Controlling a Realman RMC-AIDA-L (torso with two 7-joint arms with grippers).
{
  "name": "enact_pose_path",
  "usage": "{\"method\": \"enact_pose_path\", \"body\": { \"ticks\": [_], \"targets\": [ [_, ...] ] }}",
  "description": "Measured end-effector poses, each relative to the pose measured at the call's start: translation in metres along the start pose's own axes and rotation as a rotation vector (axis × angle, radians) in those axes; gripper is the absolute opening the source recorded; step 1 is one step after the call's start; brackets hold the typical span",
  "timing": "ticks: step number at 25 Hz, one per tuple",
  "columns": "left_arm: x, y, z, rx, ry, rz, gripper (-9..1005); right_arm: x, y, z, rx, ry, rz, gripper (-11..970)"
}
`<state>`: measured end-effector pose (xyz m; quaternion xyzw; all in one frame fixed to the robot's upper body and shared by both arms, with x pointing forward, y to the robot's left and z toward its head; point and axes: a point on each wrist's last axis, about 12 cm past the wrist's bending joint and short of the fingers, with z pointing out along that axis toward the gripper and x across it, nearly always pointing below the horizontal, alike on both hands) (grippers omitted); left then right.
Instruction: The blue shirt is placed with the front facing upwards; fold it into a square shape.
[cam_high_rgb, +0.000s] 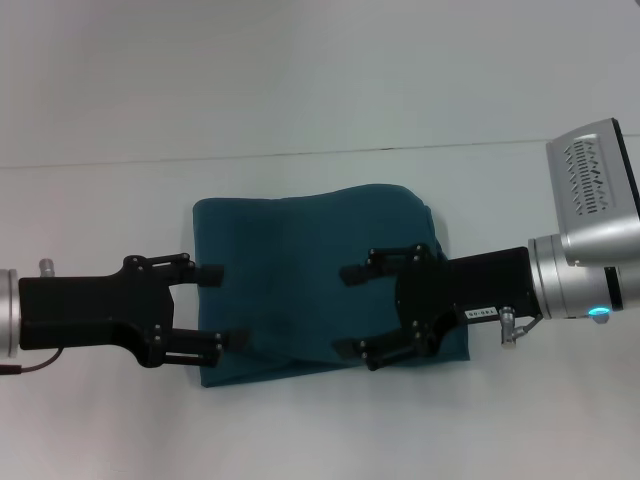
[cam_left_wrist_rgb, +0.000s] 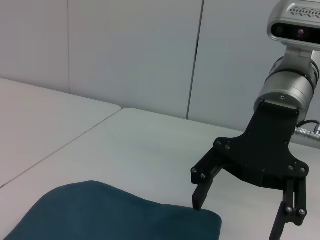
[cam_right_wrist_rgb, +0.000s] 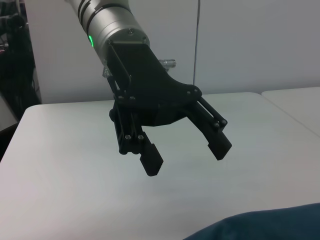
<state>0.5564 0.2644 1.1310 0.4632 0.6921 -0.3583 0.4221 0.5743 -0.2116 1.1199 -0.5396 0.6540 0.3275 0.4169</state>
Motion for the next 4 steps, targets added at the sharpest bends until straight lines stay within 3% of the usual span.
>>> {"method": "enact_pose_path", "body": {
  "ticks": [4],
  "targets": [
    [-0.0001,0.0,0.0002,0.001,0.001,0.0,876,0.0,0.0,0.0,0.0,0.0,0.0,912]
  ]
}}
